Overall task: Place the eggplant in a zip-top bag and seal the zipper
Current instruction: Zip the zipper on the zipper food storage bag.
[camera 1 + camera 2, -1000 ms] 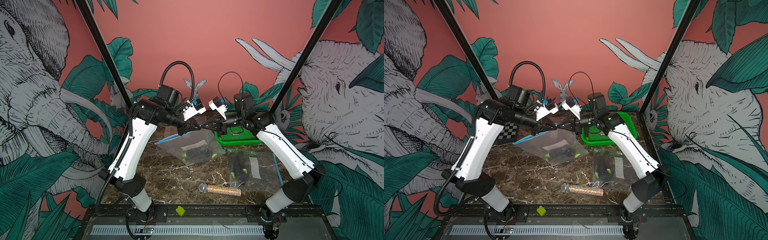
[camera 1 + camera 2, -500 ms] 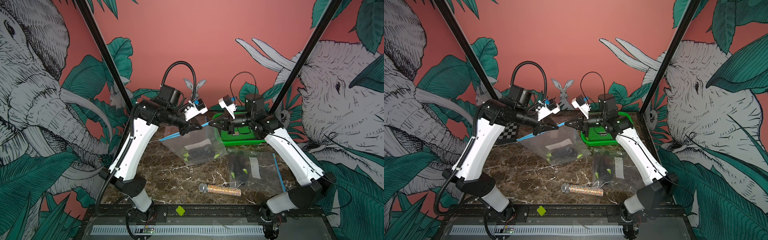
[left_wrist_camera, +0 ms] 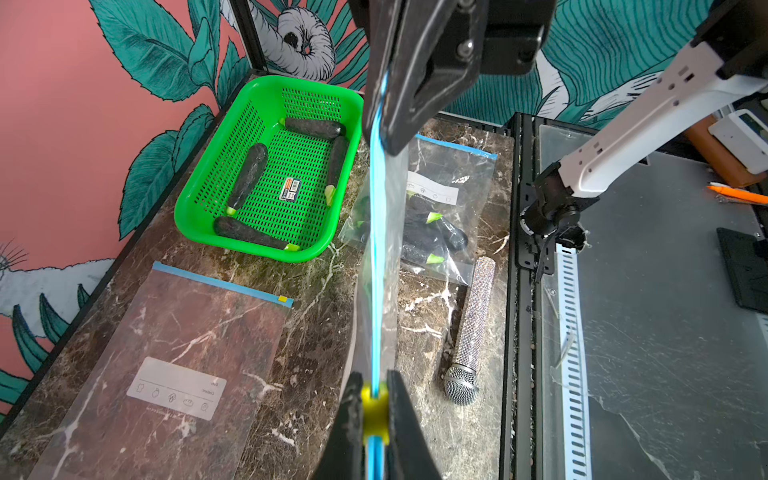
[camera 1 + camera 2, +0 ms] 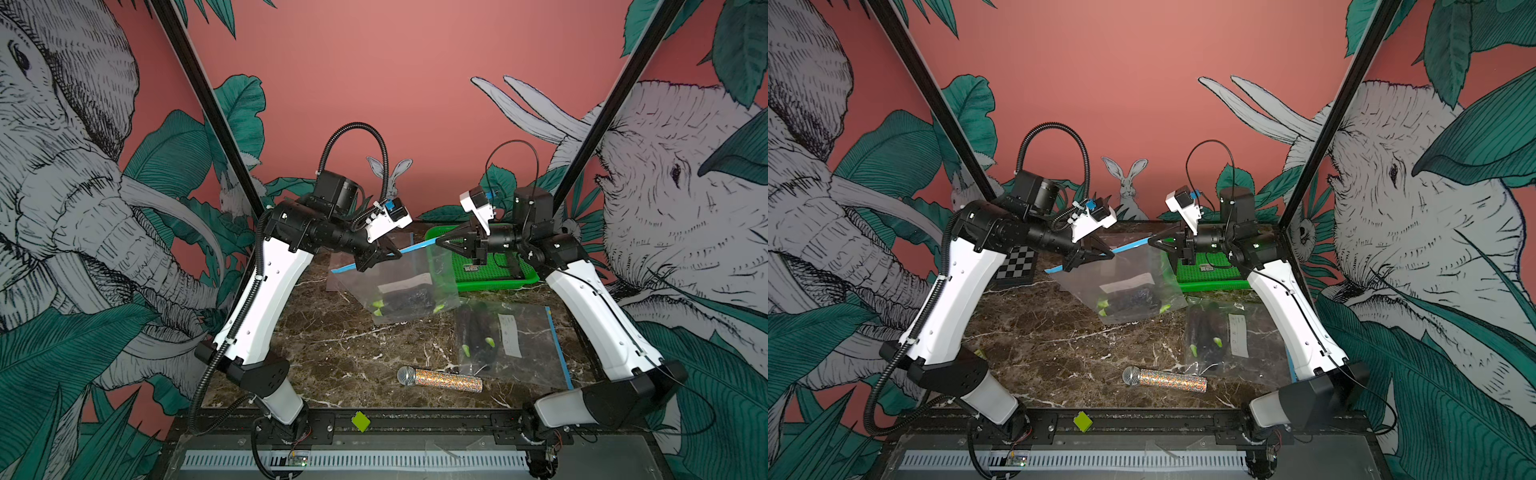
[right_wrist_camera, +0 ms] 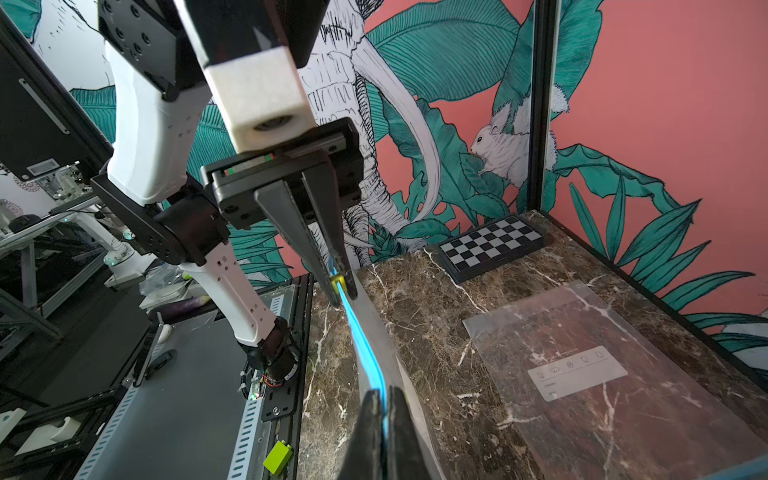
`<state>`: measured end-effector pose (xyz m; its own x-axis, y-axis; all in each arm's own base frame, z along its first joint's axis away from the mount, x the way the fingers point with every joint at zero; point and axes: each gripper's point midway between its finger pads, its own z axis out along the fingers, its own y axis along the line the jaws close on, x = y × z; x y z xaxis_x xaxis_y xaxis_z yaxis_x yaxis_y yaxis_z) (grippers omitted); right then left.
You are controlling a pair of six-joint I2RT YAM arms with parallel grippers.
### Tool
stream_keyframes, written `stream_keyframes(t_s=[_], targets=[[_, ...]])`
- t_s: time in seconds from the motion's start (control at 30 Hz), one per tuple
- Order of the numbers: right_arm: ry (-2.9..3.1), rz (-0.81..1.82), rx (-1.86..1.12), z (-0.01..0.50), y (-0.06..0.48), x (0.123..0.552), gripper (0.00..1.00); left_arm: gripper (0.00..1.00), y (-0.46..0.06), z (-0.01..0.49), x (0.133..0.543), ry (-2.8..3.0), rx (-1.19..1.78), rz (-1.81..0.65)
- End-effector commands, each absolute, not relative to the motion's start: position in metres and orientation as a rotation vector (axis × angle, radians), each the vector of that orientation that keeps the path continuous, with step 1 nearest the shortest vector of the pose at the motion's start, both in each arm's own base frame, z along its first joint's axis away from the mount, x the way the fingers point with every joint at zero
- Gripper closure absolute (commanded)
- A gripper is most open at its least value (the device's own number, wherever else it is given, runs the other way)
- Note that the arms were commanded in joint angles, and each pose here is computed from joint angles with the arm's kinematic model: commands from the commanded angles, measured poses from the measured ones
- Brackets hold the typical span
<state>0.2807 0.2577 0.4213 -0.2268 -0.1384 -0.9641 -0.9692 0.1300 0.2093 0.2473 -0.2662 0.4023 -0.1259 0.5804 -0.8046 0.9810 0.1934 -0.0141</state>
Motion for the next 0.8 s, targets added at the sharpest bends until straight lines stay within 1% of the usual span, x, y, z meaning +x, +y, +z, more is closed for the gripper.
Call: stream_keyframes(t_s=[0.0, 0.53, 0.77], targets=[[1.515, 1.125, -1.086, 0.431, 0.239, 0.283, 1.00, 0.93, -0.241, 0.407, 0.232, 1.825, 1.451, -0.704], [1.546, 1.051, -0.981, 0.434, 0.197, 0.285, 1.00, 0.93, -0.219, 0.407, 0.231, 1.851, 1.389, -0.676], [1.557, 1.034, -0.954, 0.434, 0.188, 0.287, 1.00, 0.93, -0.213, 0.408, 0.229, 1.860, 1.374, -0.660]])
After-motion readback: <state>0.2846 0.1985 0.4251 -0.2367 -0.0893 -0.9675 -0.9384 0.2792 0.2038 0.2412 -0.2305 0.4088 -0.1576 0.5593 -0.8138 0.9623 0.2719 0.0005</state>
